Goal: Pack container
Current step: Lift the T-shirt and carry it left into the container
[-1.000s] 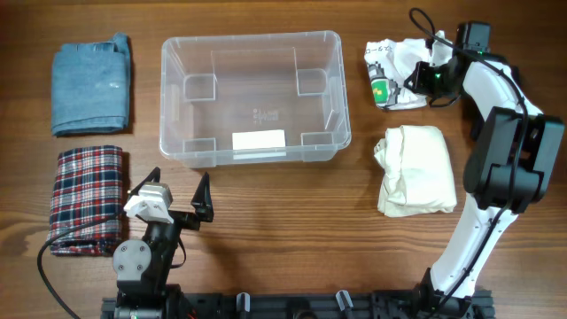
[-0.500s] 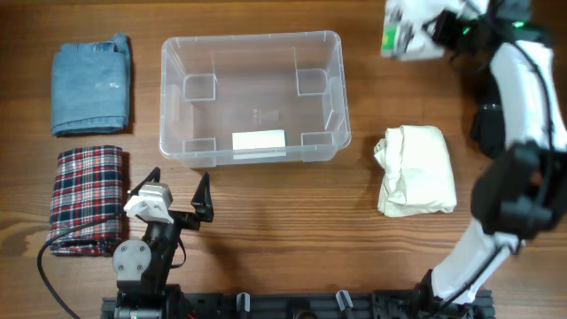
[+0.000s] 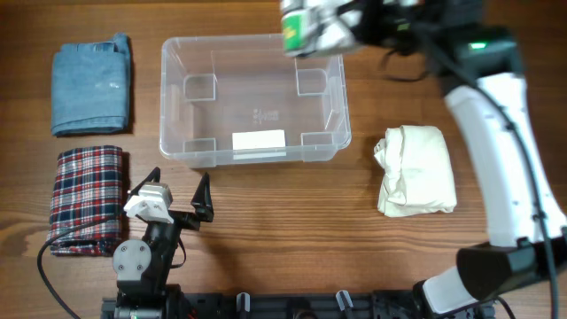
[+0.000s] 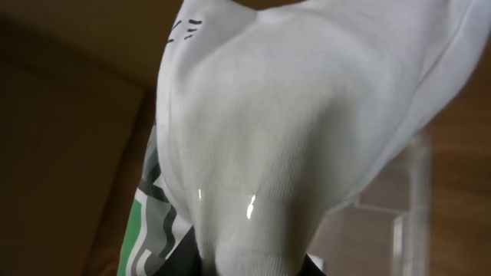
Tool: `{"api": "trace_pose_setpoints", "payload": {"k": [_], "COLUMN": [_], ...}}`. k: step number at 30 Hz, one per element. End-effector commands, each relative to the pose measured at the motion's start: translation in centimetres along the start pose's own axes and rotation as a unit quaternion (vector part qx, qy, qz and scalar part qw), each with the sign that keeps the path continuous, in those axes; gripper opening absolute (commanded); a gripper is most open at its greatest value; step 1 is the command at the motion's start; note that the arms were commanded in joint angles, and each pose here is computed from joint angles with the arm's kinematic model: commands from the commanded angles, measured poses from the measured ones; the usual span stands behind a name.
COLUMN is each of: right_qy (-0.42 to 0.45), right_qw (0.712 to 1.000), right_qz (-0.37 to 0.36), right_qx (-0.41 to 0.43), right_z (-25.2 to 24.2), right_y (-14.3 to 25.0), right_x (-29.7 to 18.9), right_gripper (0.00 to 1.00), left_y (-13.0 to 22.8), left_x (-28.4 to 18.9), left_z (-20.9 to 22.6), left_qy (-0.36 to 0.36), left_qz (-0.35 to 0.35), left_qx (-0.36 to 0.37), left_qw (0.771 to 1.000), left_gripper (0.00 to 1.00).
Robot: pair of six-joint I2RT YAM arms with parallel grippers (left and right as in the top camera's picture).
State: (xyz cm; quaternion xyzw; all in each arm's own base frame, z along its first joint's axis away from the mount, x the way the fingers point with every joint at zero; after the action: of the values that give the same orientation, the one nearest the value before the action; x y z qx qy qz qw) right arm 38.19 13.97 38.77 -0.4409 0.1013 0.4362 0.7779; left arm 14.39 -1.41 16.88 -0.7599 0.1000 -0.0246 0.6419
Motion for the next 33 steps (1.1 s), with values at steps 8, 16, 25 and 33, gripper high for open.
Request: {"api": "trace_pose_setpoints", "payload": {"k": [8,16,25,33], "right_qy": [0.019,0.039,0.036,0.044], "right_qw": [0.997,0.988,0.989,0.987], "right_qz": [0.064,0.138,0.137,0.152], "right_qx": [0.035,0.05,0.05,0.039], "right_z": [4.8,4.7,4.6,4.2], "right_y": [6.8,12.5,14.3,17.0], "right_x": [11.5,18.4,21.6,24.4], "right_gripper": [0.05,0.04,0.04,0.05], "left_y": [0.1,0.1,0.1,0.1], "left_x": [0.0,0.0,0.0,0.0], "left_z": [0.2,0.2,0.2,0.2], "left_qy": [-0.008,-0.008,-0.008,-0.008], "left_qz": [-0.001,-0.001,-0.001,-0.001], "left_qx": [-0.003,-0.003,-0.003,-0.003], "left_qw": [1.0,1.0,1.0,1.0], "left_gripper": [1.0,1.0,1.0,1.0]}}
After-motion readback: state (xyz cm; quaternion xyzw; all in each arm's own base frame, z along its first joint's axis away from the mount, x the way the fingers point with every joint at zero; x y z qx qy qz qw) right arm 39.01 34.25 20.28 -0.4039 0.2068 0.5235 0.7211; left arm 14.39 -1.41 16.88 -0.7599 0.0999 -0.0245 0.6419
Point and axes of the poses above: each gripper's point midway between its finger pads, its own x axis out along the fingers, its own z axis along the line the jaws close on, y = z × x, the point moved 10 cm from there along -x, back along the fingers, and after that the axes turned 1 degree about x, right-handed, at the moved point
